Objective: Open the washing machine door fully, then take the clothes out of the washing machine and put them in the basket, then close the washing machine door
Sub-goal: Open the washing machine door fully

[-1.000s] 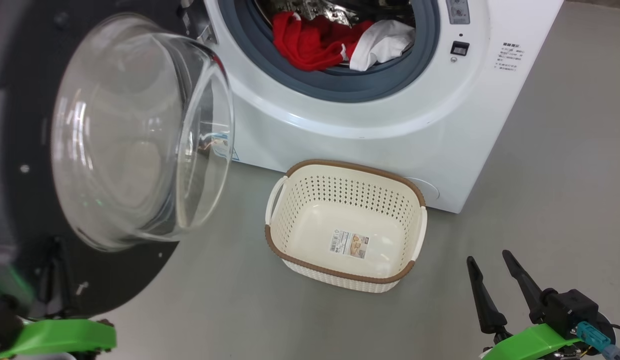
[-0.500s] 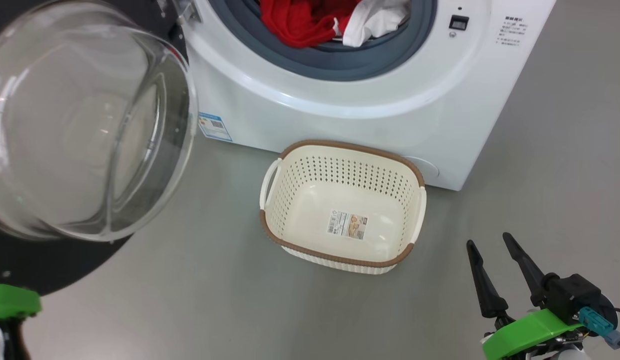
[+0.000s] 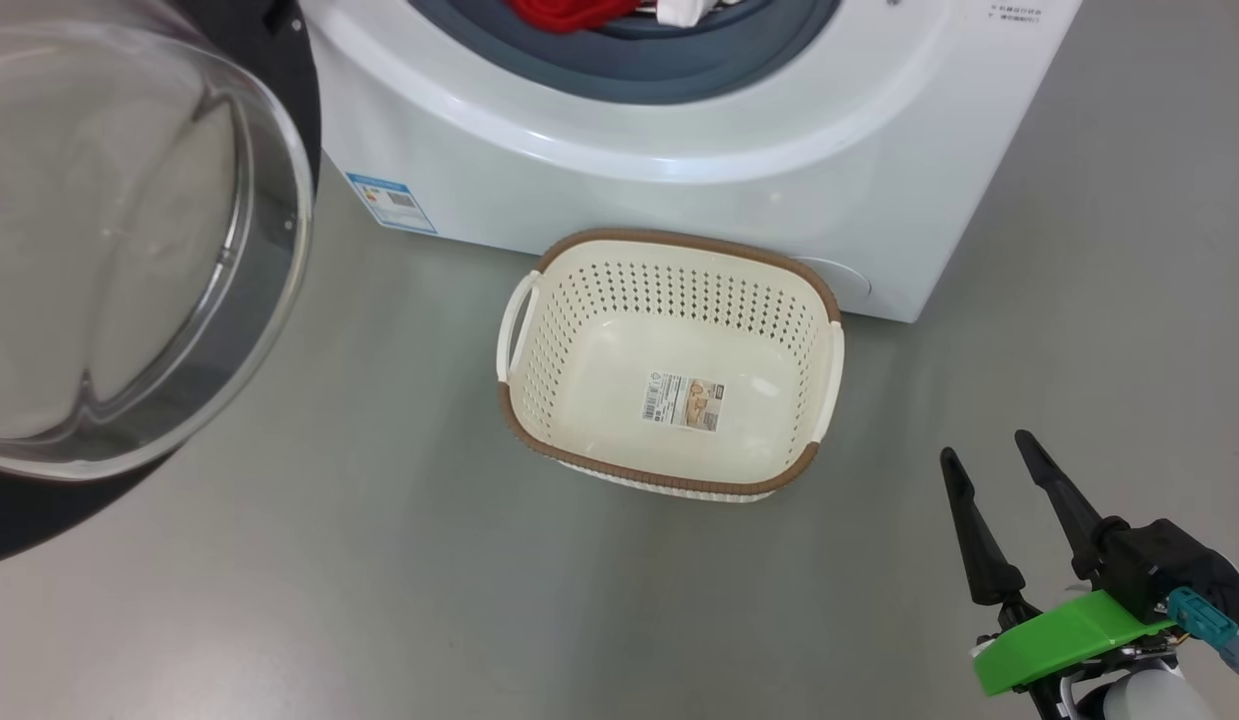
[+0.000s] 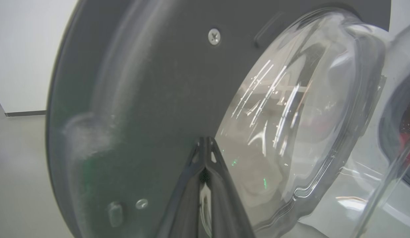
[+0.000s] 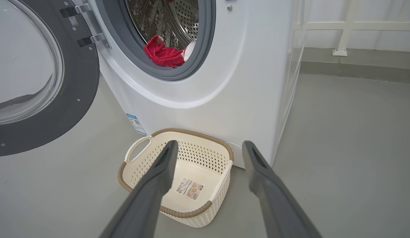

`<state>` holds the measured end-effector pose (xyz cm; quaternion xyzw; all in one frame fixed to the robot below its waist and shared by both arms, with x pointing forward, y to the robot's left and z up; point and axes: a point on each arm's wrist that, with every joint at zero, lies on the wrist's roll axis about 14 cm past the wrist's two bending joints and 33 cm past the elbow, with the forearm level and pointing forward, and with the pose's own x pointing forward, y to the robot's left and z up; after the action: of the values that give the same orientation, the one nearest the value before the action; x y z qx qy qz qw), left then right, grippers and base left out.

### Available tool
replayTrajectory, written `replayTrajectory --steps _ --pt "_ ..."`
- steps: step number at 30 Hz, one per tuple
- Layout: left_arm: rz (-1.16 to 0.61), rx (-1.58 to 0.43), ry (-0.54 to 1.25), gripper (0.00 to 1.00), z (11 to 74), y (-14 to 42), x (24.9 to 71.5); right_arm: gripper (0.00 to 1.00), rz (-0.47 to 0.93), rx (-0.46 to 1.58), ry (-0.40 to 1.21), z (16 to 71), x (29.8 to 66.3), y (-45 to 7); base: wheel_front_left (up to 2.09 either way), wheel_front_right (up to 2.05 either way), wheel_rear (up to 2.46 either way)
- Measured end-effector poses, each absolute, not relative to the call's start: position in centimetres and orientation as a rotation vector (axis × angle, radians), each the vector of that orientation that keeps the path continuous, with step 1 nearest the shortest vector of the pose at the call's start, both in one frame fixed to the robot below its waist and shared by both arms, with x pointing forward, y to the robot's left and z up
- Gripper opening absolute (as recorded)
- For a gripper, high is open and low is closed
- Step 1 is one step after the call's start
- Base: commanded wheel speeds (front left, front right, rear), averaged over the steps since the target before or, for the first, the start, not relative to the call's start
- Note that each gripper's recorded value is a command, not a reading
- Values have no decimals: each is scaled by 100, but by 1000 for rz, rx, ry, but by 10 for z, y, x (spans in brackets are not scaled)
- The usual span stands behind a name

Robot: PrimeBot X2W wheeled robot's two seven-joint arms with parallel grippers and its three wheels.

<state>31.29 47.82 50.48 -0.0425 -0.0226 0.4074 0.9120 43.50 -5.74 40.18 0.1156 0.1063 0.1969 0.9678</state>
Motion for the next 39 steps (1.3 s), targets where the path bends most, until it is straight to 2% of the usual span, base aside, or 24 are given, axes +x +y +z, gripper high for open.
replayTrajectory --steps 17,29,34,35,37,38,39 --pt "842 -105 -43 0 504 481 319 100 383 231 192 409 439 -62 0 0 0" --pt "729 -102 7 0 486 442 301 100 401 226 144 434 428 -57 0 0 0" --pt "698 -123 -19 27 487 426 293 100 401 227 133 441 420 -57 0 0 0" --pt "691 -130 -29 38 489 423 291 100 400 229 130 443 418 -57 0 0 0" --pt "676 -149 -49 51 491 415 288 100 397 227 125 445 415 -59 0 0 0" --pt "663 -154 -52 65 490 410 288 100 395 226 122 447 413 -60 0 0 0" --pt "650 -157 -53 88 490 405 287 100 392 224 121 448 411 -61 0 0 0"
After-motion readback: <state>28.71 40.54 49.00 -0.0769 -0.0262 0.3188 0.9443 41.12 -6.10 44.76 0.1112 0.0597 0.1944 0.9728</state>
